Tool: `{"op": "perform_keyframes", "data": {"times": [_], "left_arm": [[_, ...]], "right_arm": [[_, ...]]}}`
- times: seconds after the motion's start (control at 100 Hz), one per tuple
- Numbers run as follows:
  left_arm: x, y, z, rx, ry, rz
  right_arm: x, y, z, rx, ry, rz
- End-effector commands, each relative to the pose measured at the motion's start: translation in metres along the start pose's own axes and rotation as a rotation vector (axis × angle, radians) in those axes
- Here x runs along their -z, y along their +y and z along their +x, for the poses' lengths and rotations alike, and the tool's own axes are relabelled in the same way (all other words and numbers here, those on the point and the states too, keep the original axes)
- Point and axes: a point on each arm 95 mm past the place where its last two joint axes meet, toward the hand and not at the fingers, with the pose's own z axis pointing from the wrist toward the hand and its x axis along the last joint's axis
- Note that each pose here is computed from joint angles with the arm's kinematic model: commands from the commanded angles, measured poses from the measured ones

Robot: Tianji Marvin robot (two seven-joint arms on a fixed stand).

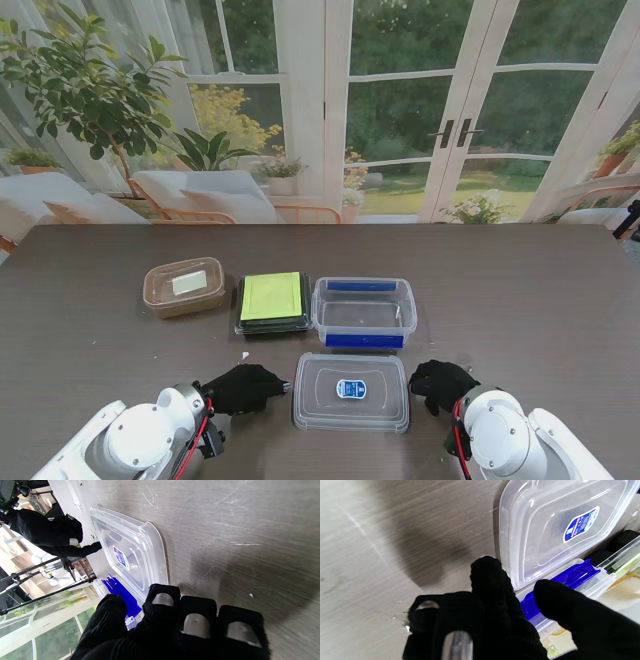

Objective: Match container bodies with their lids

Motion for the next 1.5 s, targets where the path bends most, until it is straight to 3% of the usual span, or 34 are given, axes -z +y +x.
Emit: {"op": "perform_keyframes", "data": {"times": [0.0, 0.87, 1.49], "left_arm": [[-0.001, 0.003, -0.001, 0.006, -0.006, -0.027], [-0.014, 0.008, -0.007, 0.041, 0.004, -0.090], [-0.013, 0.012, -0.009, 0.093, 0.074, -0.039]], "right_arm": [[-0.001, -0.005, 0.000, -0.002, -0.003, 0.028], [-0.004, -0.015, 0.002, -0.038, 0.000, 0.084], [-0.002, -0.020, 0.006, -0.150, 0.031, 0.122]]}}
